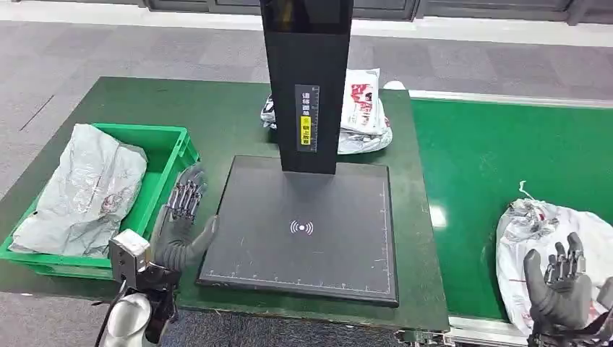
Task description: Moved the parcel from conveyor to table for the left to box.
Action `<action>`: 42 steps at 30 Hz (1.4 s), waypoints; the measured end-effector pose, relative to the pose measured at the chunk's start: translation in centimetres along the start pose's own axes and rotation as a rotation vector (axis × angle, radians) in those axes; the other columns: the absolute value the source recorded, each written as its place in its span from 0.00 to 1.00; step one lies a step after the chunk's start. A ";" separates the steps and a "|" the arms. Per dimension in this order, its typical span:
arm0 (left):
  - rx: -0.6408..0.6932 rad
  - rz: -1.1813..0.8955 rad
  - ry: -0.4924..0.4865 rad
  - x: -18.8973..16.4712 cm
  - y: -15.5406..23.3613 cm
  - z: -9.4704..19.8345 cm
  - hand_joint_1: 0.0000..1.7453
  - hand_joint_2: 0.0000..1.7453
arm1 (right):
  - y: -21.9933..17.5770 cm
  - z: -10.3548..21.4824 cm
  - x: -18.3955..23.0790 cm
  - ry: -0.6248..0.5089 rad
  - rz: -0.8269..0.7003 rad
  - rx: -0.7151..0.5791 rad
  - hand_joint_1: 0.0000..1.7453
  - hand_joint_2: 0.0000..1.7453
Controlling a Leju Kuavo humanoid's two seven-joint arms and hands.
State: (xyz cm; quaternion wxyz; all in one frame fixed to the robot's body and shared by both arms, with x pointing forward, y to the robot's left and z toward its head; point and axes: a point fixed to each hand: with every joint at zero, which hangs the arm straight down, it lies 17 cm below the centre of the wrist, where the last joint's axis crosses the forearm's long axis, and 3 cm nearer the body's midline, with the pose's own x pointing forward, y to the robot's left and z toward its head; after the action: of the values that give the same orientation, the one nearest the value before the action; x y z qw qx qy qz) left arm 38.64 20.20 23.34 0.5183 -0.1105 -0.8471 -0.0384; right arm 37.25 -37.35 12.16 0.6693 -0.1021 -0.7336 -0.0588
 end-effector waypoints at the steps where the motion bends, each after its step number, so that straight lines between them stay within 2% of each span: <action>1: -0.005 0.005 0.001 0.0 -0.3 0.1 0.00 1.00 | -0.1 -0.2 -0.3 0.007 0.004 0.002 0.00 1.00; 5: -0.018 0.031 0.002 -0.1 -0.9 0.2 0.00 1.00 | -0.5 -0.6 -1.6 0.041 0.036 0.010 0.00 1.00; 8: -0.051 0.071 0.024 -0.5 -2.1 0.2 0.00 1.00 | -1.9 -2.0 -3.9 0.134 0.152 -0.013 0.00 1.00; 13: -0.094 0.111 0.054 -1.7 -4.3 -0.1 0.00 1.00 | -7.4 -4.9 -8.9 0.277 0.400 -0.076 0.00 1.00; 18: -0.124 0.136 0.082 -3.0 -5.8 -0.2 0.00 1.00 | -11.2 -6.2 -12.0 0.392 0.573 -0.095 0.00 1.00; 23: -0.123 0.136 0.109 -4.1 -6.4 -0.3 0.00 1.00 | -14.6 -5.9 -14.3 0.488 0.737 -0.157 0.00 1.00; 29: -0.115 0.132 0.133 -5.1 -6.6 -0.3 0.00 1.00 | -16.5 -4.1 -17.8 0.631 0.851 -0.172 0.00 1.00; 33: -0.129 0.131 0.137 -5.3 -7.1 -0.6 0.00 1.00 | -16.3 -1.9 -21.4 0.768 0.879 -0.114 0.00 1.00; 34: -0.134 0.132 0.138 -5.4 -7.3 -0.6 0.00 1.00 | -16.1 -1.1 -22.4 0.804 0.882 -0.090 1.00 1.00; 37: -0.141 0.134 0.141 -5.6 -7.7 -0.8 0.00 1.00 | -14.8 0.5 -24.4 0.858 0.873 -0.027 1.00 1.00; 42: -0.149 0.133 0.148 -5.9 -8.2 -1.0 0.00 1.00 | -12.6 0.8 -25.6 0.876 0.833 0.038 1.00 1.00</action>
State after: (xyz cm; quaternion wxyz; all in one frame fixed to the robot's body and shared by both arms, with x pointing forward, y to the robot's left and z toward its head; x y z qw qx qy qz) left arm 40.23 11.19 18.96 0.5712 -0.2015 -0.7922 -0.0746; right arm 35.73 -51.25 -12.68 0.8775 -0.3351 -0.2891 0.1846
